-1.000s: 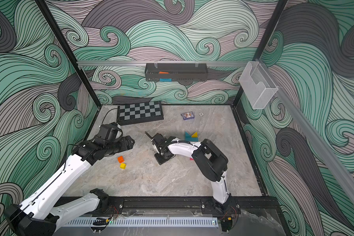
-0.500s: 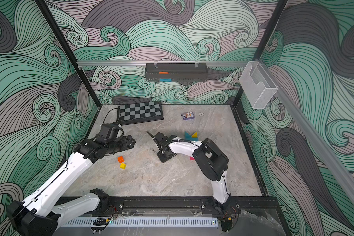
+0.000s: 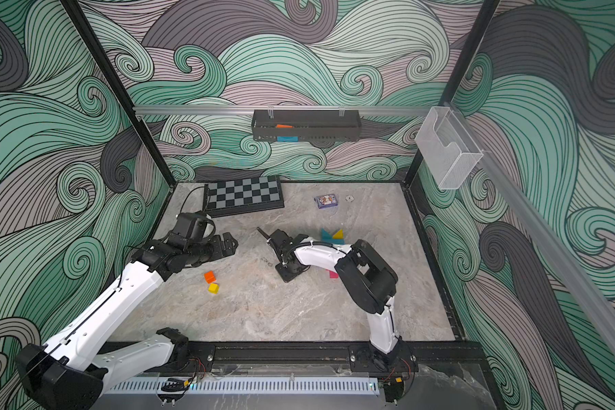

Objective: Assemble a carrot with building blocks
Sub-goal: Assemble the building block at the center of the board.

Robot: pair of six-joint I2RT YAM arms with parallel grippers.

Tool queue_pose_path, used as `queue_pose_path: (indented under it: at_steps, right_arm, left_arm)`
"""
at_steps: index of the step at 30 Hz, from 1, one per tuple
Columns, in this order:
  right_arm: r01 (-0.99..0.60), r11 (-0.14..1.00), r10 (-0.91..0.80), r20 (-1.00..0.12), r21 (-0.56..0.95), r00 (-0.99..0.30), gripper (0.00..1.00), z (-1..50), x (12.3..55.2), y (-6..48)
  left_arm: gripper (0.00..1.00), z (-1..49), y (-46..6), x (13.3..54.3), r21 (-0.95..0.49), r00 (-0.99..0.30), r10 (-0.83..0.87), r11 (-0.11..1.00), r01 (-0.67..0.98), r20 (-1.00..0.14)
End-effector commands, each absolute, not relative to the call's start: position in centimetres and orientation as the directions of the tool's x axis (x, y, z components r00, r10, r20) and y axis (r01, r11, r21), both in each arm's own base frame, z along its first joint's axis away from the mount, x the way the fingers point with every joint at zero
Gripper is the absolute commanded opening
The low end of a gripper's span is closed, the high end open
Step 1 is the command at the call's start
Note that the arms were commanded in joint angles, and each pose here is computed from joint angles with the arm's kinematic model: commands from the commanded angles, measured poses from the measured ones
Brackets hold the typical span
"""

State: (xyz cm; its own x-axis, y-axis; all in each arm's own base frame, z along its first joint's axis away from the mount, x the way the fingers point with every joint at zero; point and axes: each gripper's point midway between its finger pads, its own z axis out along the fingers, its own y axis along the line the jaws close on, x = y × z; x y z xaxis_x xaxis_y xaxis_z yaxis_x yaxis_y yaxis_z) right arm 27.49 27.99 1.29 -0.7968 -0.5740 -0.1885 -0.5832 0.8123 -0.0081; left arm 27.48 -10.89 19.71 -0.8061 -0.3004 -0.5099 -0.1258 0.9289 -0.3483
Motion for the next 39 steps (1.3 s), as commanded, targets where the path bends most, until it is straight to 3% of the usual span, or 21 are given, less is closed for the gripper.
queue_pose_path:
  at_steps: [1, 12, 16, 20, 24, 28, 33, 39]
  right_arm:
    - [-0.588, 0.808, -0.583, -0.197, -0.037, -0.788, 0.13, 1.7, 28.2, 27.8]
    - [-0.582, 0.813, -0.565, -0.220, 0.018, -0.795, 0.17, 3.2, 27.8, 28.4]
    - [-0.580, 0.809, -0.540, -0.265, 0.099, -0.799, 0.41, 6.8, 26.7, 29.0]
    - [-0.586, 0.789, -0.516, -0.318, 0.186, -0.796, 0.54, 10.7, 25.6, 29.6]
    - [-0.599, 0.762, -0.501, -0.363, 0.247, -0.786, 0.61, 14.1, 24.6, 30.0]
    - [-0.616, 0.746, -0.506, -0.384, 0.255, -0.772, 0.70, 16.3, 24.0, 29.6]
    - [-0.610, 0.750, -0.493, -0.398, 0.257, -0.774, 0.98, 17.8, 23.9, 28.8]
    - [-0.578, 0.764, -0.458, -0.389, 0.287, -0.799, 0.99, 18.2, 24.2, 28.0]
  left_arm:
    - [0.99, 20.1, -10.9, 28.0, -0.375, -0.795, -0.329, 0.916, -0.139, -0.510]
    - [0.99, 18.7, -9.8, 27.2, -0.357, -0.812, -0.359, 0.912, -0.201, -0.461]
    - [0.88, 18.0, -8.5, 26.5, -0.372, -0.797, -0.433, 0.884, -0.284, -0.420]
    - [0.81, 16.2, -7.7, 25.8, -0.375, -0.794, -0.491, 0.855, -0.359, -0.358]
    - [0.83, 14.3, -7.4, 25.3, -0.343, -0.817, -0.504, 0.848, -0.405, -0.279]
    - [0.96, 13.1, -6.7, 24.2, -0.285, -0.832, -0.510, 0.849, -0.445, -0.220]
    - [0.99, 12.0, -6.0, 23.1, -0.252, -0.829, -0.524, 0.844, -0.473, -0.197]
    - [0.94, 10.3, -5.6, 23.0, -0.247, -0.821, -0.535, 0.838, -0.487, -0.199]
